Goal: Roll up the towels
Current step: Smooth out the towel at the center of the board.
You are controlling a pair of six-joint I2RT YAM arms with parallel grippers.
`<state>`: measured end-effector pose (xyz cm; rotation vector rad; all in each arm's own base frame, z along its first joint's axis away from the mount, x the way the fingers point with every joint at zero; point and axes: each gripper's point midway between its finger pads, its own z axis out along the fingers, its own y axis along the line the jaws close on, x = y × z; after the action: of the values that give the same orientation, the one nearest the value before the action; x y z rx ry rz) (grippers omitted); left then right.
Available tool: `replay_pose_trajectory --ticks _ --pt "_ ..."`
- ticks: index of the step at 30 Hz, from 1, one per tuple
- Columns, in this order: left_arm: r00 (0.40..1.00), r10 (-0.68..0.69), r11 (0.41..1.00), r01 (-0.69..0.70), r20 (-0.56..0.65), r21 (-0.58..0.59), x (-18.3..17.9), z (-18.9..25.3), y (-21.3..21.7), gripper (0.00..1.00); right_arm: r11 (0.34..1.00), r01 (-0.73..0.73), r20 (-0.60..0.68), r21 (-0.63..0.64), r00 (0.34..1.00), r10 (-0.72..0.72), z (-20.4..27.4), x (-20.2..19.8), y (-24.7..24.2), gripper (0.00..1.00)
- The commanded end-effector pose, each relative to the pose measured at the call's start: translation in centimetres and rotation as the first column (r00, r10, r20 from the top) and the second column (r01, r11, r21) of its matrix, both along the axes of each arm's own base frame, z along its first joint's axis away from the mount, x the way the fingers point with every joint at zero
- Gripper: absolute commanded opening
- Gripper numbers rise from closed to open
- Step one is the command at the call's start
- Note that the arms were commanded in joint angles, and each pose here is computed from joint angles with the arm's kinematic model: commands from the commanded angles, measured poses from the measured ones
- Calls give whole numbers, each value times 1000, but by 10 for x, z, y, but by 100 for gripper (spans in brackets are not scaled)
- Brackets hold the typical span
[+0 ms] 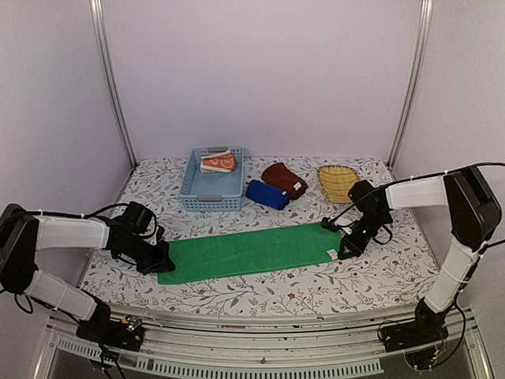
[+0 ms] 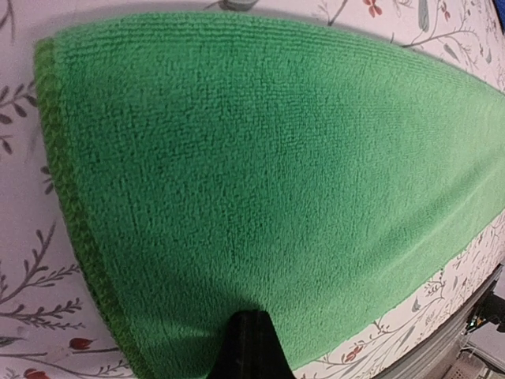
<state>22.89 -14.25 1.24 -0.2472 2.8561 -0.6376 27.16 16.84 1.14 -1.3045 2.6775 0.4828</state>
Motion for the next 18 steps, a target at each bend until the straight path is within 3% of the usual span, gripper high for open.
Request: replay_pose_trajectory --ticks 1,6,10,16,18 --pt "997 42 994 -34 -71 102 -17 -21 20 0 996 -8 -30 -91 1000 6 -29 -13 -15 8" --pt "996 56 990 -46 -72 134 -16 -21 24 0 1000 -7 21 -16 1000 7 -5 -5 -3 13" --pt "1000 7 996 -7 8 89 5 5 10 0 999 -6 124 44 992 1 36 13 7 20" --pt "955 -36 998 21 294 52 53 90 -4 0 994 28 351 108 934 -64 119 58 16 31" --pt "909 -60 998 46 414 43 66 128 -9 1 990 56 428 129 898 -106 147 73 14 42"
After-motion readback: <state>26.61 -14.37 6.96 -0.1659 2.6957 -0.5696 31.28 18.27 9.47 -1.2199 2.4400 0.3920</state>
